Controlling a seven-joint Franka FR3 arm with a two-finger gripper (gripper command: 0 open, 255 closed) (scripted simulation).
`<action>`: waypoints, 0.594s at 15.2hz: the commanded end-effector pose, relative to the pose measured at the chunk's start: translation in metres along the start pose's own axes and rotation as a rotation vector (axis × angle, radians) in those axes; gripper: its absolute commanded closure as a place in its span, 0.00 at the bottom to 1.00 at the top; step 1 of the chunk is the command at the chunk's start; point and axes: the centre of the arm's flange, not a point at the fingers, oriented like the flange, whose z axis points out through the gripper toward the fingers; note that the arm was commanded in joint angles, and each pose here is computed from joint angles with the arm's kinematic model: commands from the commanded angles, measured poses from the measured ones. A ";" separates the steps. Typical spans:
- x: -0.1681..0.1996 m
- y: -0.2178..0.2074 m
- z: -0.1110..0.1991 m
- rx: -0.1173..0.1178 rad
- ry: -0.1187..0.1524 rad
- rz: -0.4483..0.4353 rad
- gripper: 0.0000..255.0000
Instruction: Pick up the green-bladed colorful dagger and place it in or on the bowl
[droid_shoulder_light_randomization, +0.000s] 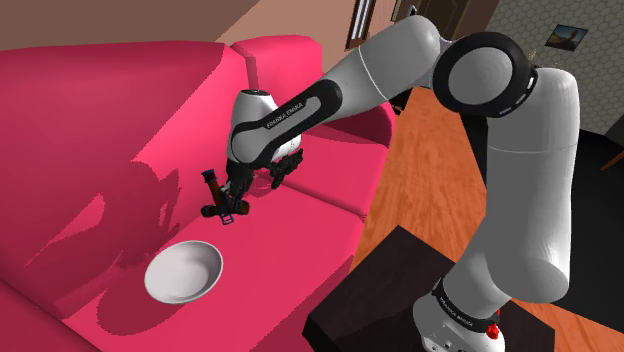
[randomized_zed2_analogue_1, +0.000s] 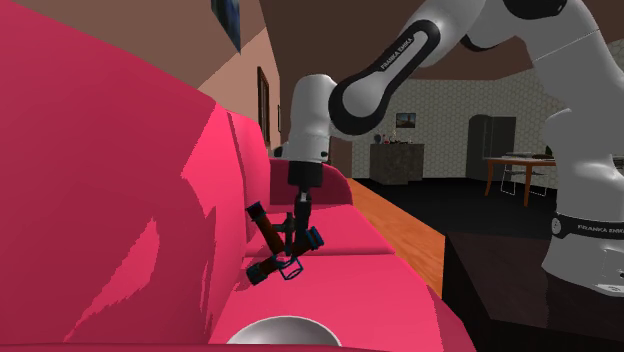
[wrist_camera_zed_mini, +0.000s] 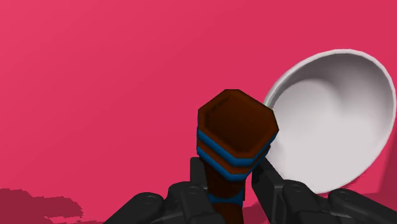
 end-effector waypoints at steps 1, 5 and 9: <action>-0.002 -0.022 0.003 0.000 0.000 0.000 1.00; -0.005 -0.073 0.016 0.000 0.000 0.000 1.00; -0.009 -0.124 0.029 0.000 0.000 0.000 1.00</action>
